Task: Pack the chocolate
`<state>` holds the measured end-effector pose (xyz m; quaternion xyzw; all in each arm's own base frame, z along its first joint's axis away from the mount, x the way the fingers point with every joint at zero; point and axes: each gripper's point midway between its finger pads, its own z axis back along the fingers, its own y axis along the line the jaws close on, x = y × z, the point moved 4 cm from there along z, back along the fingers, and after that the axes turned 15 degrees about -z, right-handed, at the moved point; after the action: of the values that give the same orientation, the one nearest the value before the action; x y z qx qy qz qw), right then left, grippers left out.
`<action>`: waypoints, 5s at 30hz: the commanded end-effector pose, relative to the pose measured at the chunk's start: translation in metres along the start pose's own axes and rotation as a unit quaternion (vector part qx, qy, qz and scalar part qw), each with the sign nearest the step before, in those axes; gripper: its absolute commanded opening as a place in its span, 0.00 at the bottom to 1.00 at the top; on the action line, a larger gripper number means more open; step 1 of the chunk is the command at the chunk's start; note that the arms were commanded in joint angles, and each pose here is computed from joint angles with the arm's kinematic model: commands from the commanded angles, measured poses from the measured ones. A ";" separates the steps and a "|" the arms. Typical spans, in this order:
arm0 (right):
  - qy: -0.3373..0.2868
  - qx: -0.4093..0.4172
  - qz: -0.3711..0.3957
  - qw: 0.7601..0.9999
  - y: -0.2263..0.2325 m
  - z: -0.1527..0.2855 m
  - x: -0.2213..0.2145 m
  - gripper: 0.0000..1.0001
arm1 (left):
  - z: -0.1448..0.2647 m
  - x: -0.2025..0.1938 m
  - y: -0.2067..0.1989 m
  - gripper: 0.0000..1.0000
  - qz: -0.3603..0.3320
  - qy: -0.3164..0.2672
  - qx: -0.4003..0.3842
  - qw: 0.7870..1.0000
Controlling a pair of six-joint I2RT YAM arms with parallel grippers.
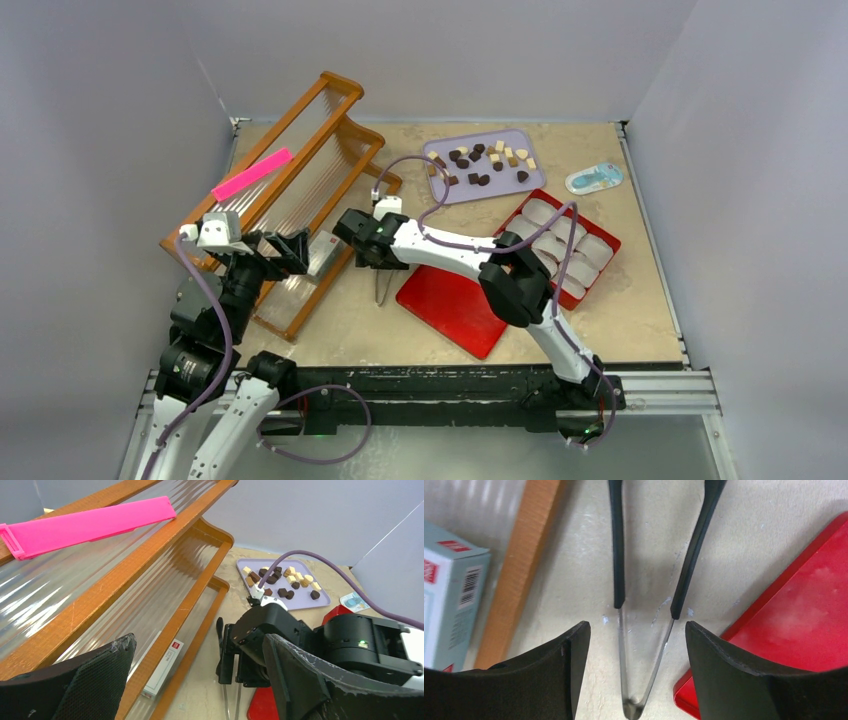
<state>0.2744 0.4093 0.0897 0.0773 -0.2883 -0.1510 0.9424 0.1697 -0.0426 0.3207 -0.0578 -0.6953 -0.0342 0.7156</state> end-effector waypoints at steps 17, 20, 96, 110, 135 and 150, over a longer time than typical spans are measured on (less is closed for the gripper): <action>-0.003 -0.032 -0.028 0.999 -0.006 -0.012 -0.011 0.65 | 0.001 0.007 0.001 0.96 0.000 -0.015 0.003 1.000; -0.004 -0.039 -0.027 0.999 -0.007 -0.015 -0.013 0.65 | 0.001 0.007 0.001 0.96 0.000 -0.015 0.003 1.000; -0.098 0.397 0.240 0.880 -0.061 0.194 0.051 0.38 | -0.108 -0.059 -0.083 0.78 0.133 0.246 -0.143 0.949; -0.107 0.388 0.215 0.890 -0.061 0.207 0.064 0.38 | -0.102 -0.091 -0.082 0.73 0.123 0.285 -0.146 0.939; -0.098 0.237 0.215 0.942 -0.102 0.138 0.116 0.39 | -0.071 -0.011 -0.081 0.91 0.031 0.130 -0.224 0.966; -0.097 0.083 0.197 0.972 -0.136 0.037 0.195 0.40 | -0.047 -0.005 -0.060 1.00 -0.001 0.057 -0.180 0.982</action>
<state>0.3494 0.2216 0.1691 0.0811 -0.3776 0.0692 0.9198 0.2079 -0.1147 0.3066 -0.2034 -0.6057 -0.1669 0.7509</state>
